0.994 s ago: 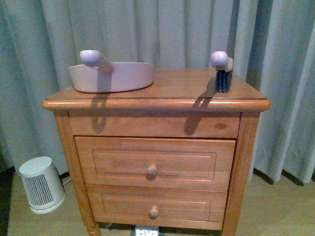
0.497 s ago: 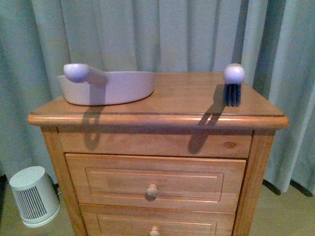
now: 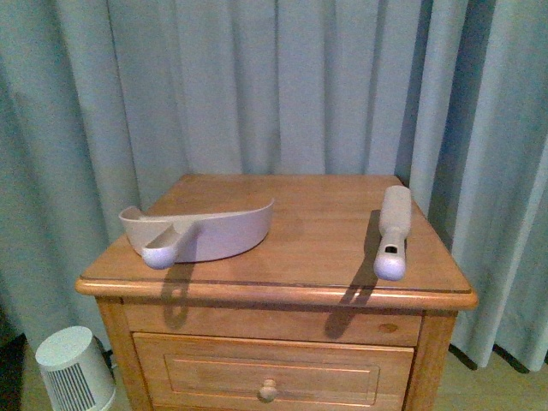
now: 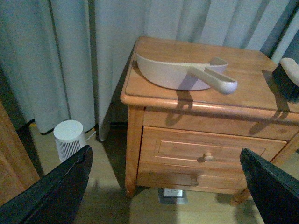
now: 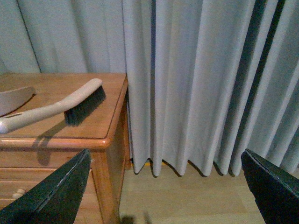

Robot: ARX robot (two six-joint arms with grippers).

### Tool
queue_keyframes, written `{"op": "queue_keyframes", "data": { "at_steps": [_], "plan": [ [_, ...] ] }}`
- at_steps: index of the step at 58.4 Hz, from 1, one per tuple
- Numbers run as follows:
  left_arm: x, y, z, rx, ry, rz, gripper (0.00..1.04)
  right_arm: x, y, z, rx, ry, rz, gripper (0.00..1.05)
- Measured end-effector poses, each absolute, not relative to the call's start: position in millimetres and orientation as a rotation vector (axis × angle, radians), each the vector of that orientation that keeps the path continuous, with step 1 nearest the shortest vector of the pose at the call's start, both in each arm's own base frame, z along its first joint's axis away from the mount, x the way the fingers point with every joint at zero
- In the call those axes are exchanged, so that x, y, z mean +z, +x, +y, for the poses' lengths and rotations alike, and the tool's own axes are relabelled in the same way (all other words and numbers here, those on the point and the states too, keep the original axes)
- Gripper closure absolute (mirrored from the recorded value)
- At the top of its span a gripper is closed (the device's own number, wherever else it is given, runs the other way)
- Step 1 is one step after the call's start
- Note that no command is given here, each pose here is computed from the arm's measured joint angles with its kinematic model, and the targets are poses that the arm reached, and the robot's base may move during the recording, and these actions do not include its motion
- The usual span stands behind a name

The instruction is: Clean up trash

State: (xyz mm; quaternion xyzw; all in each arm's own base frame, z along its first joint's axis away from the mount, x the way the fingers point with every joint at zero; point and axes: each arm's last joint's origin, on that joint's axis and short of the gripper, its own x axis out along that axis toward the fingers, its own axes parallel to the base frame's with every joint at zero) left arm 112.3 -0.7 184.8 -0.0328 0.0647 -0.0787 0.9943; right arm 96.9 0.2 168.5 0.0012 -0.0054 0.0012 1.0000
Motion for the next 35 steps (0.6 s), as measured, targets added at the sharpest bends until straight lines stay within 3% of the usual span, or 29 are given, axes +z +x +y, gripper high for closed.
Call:
{"op": "queue_keyframes", "data": {
  "at_steps": [13, 20, 35],
  "plan": [
    [262, 190, -9, -0.162, 0.077, 0.349, 0.08, 168, 97, 0, 0.002, 0.002, -0.011, 0.07],
    [297, 242, -35, -0.185, 0.111, 0.458, 0.08, 168, 97, 0, 0.002, 0.002, -0.011, 0.07],
    [307, 320, -91, -0.126, 0.084, 0.591, 0.08, 168, 97, 0, 0.002, 0.002, -0.011, 0.07]
  ]
}}
